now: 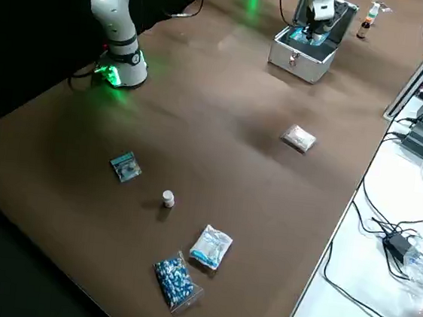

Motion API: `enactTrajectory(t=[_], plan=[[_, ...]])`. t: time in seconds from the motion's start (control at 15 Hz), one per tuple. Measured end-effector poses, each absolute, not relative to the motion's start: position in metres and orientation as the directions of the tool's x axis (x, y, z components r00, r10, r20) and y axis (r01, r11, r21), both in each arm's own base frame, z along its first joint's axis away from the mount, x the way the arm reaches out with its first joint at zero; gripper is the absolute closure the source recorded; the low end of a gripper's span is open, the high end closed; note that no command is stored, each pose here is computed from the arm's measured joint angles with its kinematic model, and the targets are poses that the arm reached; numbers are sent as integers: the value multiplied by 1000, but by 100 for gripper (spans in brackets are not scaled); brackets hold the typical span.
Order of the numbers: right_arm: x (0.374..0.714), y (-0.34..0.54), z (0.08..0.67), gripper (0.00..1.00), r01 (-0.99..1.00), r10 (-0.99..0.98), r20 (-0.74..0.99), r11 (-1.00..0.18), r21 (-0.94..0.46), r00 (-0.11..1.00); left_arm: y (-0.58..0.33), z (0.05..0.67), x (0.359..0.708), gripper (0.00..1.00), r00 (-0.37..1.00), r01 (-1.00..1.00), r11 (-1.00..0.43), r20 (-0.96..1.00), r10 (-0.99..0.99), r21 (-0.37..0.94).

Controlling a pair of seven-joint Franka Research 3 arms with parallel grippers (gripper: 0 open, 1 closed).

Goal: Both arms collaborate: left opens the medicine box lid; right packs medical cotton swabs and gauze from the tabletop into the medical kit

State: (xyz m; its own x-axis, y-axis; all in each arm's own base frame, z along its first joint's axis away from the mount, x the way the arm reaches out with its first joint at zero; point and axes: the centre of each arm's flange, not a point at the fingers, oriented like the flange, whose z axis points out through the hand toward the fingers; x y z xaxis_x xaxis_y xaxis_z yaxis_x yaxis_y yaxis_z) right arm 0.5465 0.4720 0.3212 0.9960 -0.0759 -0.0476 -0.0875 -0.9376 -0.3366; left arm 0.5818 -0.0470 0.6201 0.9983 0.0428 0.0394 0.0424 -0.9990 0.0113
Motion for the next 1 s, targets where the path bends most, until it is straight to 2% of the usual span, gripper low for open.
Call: enactTrajectory(t=[0.27, 0.47, 0.93, 1.0], plan=[[538, 484, 298, 88, -80, -62, -65, -944, -320, 996, -47, 620, 582, 0, 998, 43, -999, 39, 43, 11], [536, 487, 292, 84, -77, -57, -71, -946, -315, 996, -47, 620, 582, 0, 998, 42, -999, 39, 43, 11], [544, 490, 308, 21, -67, -54, -49, -941, -332, 997, -47, 620, 582, 0, 998, 43, -999, 39, 43, 11], [548, 487, 312, 20, -71, -57, -52, -942, -328, 997, -47, 620, 582, 0, 998, 43, -999, 39, 43, 11]])
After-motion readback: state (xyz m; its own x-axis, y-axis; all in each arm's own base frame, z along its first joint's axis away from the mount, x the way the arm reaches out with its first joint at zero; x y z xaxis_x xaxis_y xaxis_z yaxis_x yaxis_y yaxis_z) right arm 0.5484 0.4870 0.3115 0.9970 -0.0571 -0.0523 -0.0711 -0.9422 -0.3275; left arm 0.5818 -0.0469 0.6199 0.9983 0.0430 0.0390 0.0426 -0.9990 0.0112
